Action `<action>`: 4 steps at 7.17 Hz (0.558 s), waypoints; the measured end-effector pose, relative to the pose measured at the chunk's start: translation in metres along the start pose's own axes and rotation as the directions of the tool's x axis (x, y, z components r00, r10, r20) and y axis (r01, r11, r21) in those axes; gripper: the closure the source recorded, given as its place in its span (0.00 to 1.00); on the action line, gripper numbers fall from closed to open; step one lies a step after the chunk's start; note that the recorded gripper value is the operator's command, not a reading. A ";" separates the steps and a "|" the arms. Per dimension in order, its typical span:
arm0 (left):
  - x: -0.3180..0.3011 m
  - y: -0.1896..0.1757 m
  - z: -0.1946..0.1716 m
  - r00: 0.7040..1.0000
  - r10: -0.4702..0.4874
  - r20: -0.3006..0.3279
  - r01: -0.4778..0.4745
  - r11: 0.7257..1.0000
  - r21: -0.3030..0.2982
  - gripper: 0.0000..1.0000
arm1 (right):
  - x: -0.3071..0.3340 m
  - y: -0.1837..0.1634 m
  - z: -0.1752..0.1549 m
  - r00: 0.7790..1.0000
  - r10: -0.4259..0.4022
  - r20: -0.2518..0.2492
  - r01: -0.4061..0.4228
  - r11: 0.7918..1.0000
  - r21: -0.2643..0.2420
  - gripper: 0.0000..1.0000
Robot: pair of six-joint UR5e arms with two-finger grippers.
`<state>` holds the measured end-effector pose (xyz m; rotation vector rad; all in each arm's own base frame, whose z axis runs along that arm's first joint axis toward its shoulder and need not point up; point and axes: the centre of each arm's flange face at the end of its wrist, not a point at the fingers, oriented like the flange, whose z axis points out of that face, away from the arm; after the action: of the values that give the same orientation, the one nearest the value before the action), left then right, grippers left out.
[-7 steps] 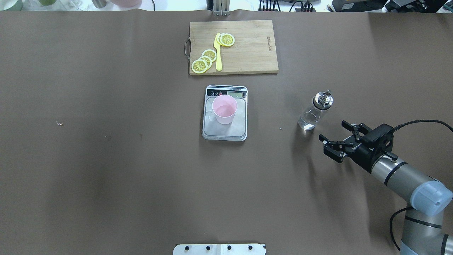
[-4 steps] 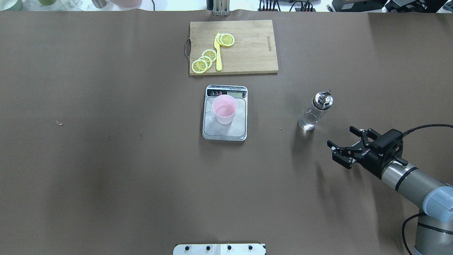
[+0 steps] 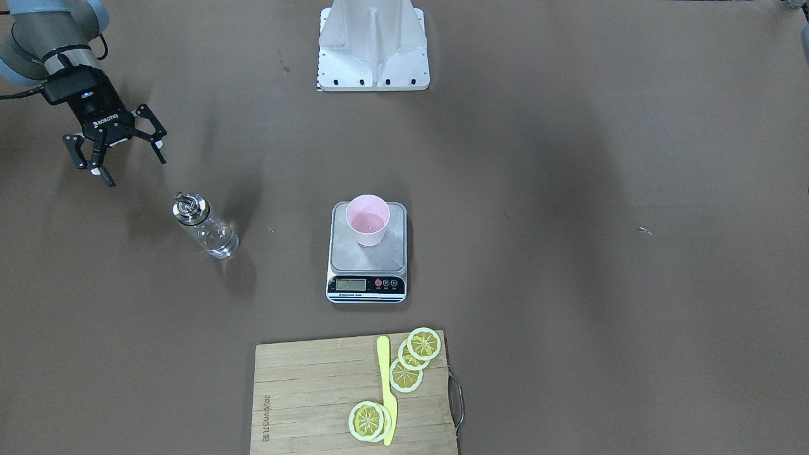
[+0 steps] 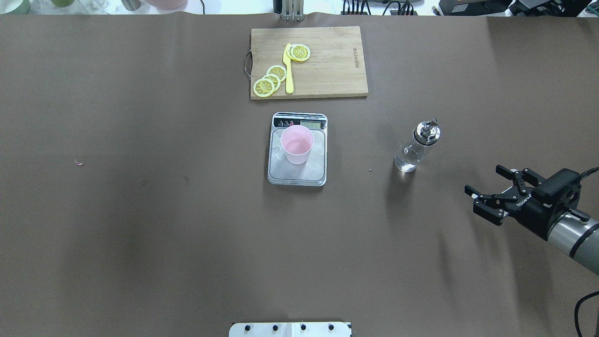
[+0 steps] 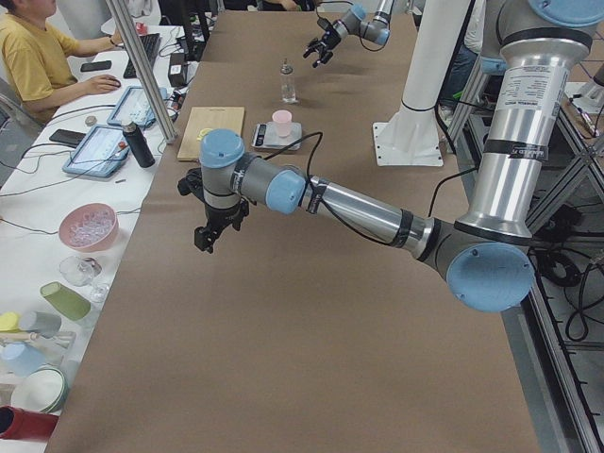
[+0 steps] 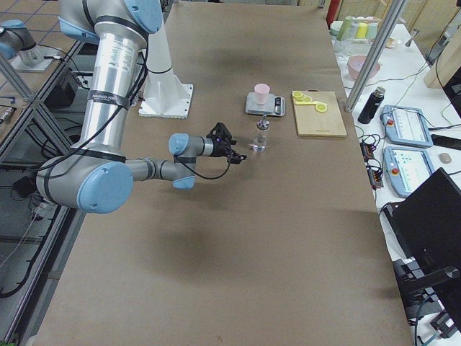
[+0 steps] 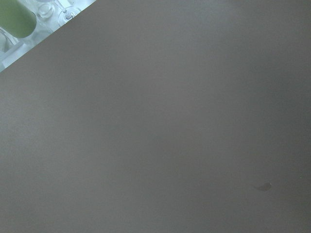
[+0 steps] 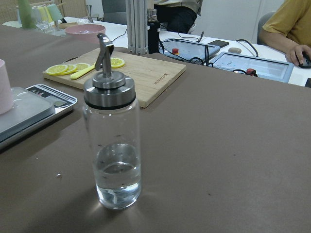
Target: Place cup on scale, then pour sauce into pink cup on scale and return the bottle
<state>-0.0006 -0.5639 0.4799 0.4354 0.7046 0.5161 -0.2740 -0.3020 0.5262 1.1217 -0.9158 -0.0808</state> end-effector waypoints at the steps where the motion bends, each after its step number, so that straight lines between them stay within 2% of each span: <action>1: 0.000 0.001 0.000 1.000 0.000 0.000 0.000 1.000 0.000 0.03 | 0.020 -0.008 -0.003 1.000 0.001 -0.007 -0.001 1.000 -0.017 0.00; 2: 0.000 0.001 0.000 1.000 -0.001 0.000 0.001 1.000 -0.001 0.03 | 0.043 -0.015 -0.005 1.000 0.001 -0.020 -0.002 0.999 -0.047 0.00; 4: 0.000 0.002 0.001 1.000 -0.001 -0.001 0.001 1.000 -0.002 0.03 | 0.097 -0.035 -0.004 0.997 0.016 -0.070 -0.028 0.986 -0.165 0.00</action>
<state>-0.0007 -0.5622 0.4815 0.4329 0.7052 0.5156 -0.1954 -0.3632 0.5549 0.9538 -0.8444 -0.0982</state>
